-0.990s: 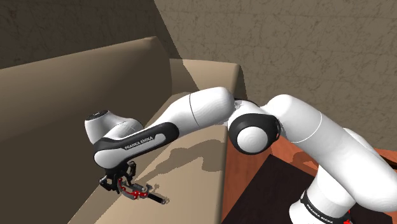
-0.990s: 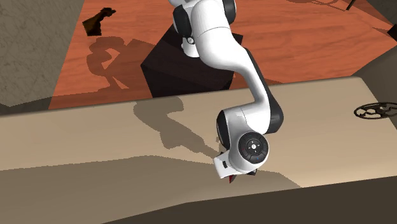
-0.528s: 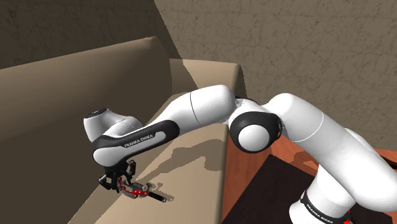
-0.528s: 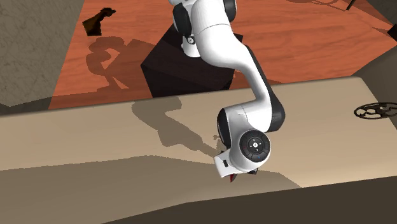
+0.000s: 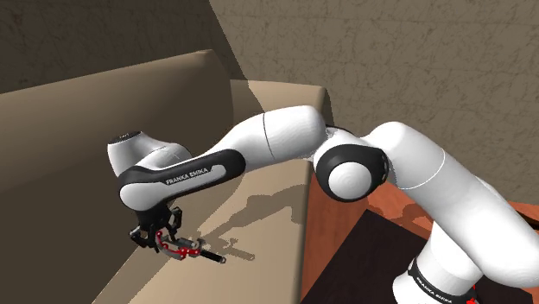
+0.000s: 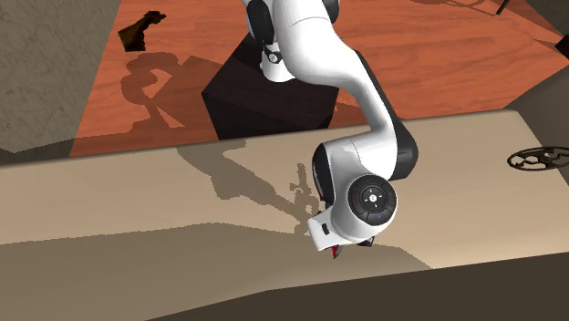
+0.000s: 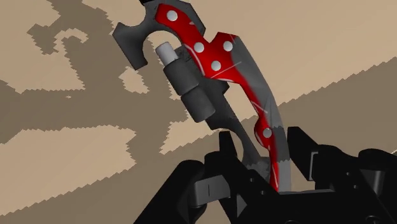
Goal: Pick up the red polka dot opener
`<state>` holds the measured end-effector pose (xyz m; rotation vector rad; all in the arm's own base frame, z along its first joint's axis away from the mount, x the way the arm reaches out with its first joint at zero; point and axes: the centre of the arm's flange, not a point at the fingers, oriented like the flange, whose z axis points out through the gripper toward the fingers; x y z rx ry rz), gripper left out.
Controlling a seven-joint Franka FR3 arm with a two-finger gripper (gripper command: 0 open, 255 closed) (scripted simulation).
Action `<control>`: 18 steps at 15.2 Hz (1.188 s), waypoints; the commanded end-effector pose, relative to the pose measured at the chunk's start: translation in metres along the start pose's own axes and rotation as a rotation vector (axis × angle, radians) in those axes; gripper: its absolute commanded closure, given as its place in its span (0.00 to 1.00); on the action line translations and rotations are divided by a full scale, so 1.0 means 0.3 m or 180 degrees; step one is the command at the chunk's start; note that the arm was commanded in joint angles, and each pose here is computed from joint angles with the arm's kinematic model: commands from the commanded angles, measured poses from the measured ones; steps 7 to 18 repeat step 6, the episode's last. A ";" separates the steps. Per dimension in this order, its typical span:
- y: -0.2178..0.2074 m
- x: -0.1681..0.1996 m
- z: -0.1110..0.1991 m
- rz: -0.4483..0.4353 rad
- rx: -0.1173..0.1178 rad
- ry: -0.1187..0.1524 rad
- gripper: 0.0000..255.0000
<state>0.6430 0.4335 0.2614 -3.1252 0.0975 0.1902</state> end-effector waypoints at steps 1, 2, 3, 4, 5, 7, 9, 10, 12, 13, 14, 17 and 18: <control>-0.004 -0.006 -0.031 0.0000 -0.0001 -0.0001 1.00; -0.004 -0.008 -0.049 0.0000 -0.0001 -0.0001 1.00; -0.004 -0.010 -0.066 0.0000 -0.0001 -0.0001 1.00; -0.004 -0.012 -0.084 0.0000 -0.0001 -0.0001 1.00; -0.004 -0.013 -0.086 0.0000 -0.0001 -0.0001 1.00; -0.004 -0.013 -0.086 0.0000 -0.0001 -0.0001 1.00; -0.004 -0.013 -0.086 0.0000 -0.0001 -0.0001 1.00; -0.004 -0.013 -0.086 0.0000 -0.0001 -0.0001 1.00; -0.004 -0.013 -0.086 0.0000 -0.0001 -0.0001 1.00; -0.004 -0.013 -0.086 0.0000 -0.0001 -0.0001 1.00; -0.004 -0.013 -0.086 0.0000 -0.0001 -0.0001 1.00; -0.004 -0.013 -0.086 0.0000 -0.0001 -0.0001 1.00; -0.004 -0.013 -0.086 0.0000 -0.0001 -0.0001 1.00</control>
